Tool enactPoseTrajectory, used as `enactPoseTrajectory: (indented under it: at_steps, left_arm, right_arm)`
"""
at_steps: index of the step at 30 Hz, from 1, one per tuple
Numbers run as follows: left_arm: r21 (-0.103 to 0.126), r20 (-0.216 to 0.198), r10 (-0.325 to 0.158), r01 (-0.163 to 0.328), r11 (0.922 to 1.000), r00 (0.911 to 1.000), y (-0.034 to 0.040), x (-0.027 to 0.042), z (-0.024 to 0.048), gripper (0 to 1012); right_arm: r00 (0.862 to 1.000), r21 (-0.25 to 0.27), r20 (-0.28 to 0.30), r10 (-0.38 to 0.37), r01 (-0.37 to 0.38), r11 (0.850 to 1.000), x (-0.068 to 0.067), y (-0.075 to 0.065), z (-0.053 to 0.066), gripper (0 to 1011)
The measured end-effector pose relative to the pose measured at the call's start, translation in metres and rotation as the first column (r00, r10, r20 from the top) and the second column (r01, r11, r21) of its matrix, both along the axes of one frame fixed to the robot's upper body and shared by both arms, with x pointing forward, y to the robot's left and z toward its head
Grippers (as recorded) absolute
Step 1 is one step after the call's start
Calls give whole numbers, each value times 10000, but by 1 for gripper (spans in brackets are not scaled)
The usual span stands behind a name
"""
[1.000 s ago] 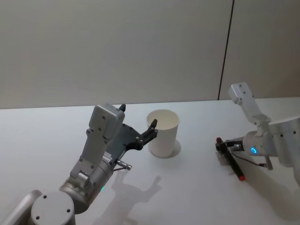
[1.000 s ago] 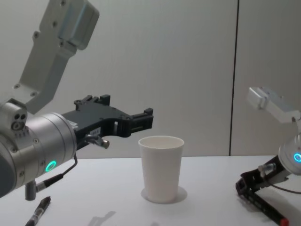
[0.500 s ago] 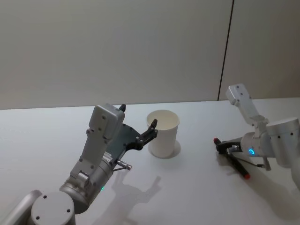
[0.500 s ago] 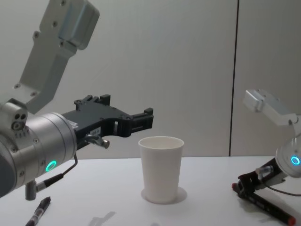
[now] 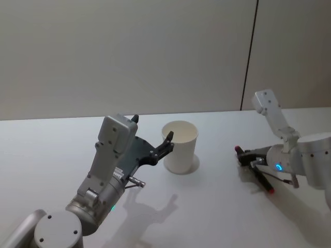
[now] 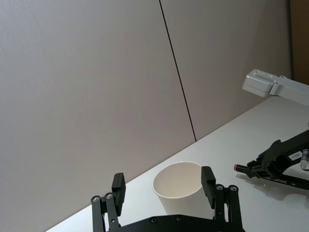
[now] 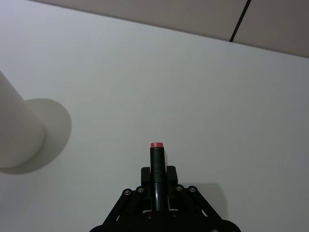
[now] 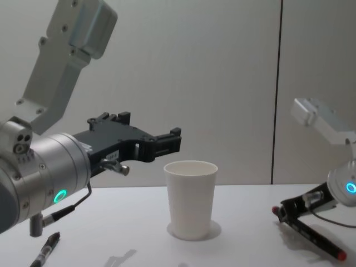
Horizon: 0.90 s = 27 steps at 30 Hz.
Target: Place the pen into the pen holder.
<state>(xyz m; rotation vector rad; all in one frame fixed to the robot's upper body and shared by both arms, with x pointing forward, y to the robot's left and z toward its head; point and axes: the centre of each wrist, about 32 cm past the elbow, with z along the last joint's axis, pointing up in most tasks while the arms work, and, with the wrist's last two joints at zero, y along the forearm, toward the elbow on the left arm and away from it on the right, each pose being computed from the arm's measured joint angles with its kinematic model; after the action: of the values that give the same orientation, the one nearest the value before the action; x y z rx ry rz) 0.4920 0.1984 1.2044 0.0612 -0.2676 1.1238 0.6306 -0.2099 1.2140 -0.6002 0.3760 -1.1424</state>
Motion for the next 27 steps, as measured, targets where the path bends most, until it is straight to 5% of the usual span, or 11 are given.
enactPoseTrajectory:
  at_steps: [14,24,27]
  left_arm:
    - [0,1,0,0,10000,10000,0,0,0,1000]
    - [0,0,-1,1,10000,10000,0,0,0,1000]
    - [0,1,0,0,10000,10000,0,0,0,1000]
  right_arm:
    - [9846,376,1748,83,-151,9992,-207,-63,40,172]
    - [9466,558,3219,190,-390,9977,-384,-96,35,172]
    - [9260,627,3767,241,-515,9967,-446,-100,26,172]
